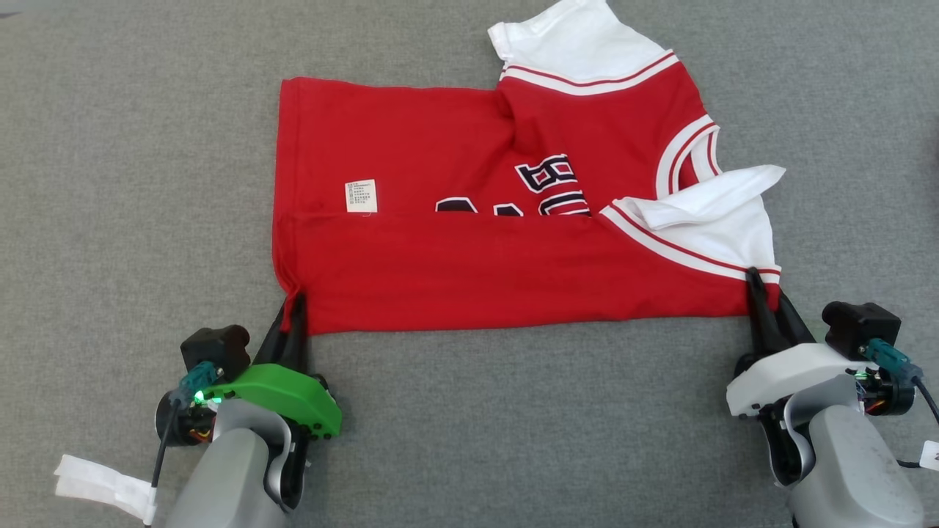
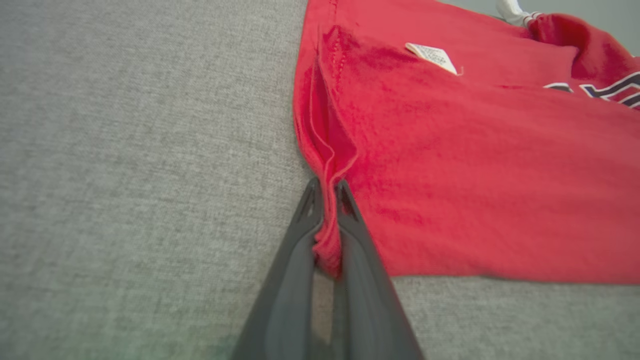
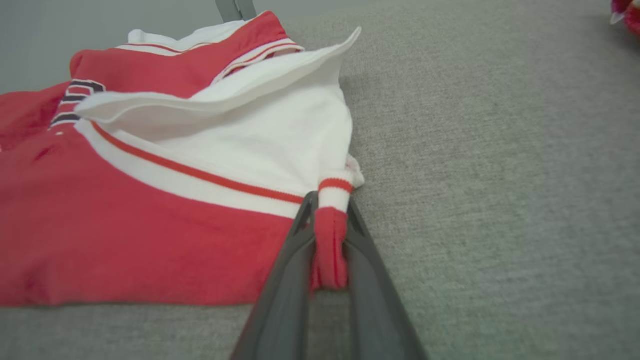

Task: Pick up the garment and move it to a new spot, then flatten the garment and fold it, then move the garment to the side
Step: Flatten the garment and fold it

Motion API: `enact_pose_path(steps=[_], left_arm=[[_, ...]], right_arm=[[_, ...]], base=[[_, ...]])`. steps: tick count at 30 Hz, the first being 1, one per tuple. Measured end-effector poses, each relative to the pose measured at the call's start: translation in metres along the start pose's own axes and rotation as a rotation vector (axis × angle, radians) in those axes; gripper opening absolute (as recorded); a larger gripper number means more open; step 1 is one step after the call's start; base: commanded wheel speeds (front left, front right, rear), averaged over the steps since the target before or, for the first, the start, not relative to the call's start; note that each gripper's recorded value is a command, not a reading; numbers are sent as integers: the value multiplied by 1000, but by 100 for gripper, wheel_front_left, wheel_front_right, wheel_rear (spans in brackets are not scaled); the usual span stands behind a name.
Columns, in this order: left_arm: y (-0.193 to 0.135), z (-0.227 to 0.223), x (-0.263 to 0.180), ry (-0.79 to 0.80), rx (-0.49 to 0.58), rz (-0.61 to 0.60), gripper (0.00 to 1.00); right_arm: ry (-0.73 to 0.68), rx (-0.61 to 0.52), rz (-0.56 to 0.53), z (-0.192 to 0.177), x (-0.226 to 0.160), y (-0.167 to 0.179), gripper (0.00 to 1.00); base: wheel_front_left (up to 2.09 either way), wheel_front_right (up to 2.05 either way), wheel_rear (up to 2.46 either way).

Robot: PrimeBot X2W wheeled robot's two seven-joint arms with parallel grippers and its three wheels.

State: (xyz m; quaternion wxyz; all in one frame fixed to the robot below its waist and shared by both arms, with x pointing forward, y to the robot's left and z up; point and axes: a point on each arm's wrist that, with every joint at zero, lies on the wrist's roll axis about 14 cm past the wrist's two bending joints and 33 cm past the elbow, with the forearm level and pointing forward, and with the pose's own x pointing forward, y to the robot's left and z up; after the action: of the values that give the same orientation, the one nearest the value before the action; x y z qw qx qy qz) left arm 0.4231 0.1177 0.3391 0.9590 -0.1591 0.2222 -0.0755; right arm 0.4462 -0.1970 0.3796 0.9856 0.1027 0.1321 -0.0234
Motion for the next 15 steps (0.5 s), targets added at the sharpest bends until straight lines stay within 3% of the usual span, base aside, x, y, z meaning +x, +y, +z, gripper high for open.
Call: enact_pose_path(steps=[12,15], left_arm=[[-3,67,-20,-203,-35,-5,0],[-1,67,-38,-227,-38,6,0]], right_arm=[[-215,71,32,77,-7,11,0],[-215,75,27,76,-23,4,0]], base=[[0,0,0],[0,0,0]])
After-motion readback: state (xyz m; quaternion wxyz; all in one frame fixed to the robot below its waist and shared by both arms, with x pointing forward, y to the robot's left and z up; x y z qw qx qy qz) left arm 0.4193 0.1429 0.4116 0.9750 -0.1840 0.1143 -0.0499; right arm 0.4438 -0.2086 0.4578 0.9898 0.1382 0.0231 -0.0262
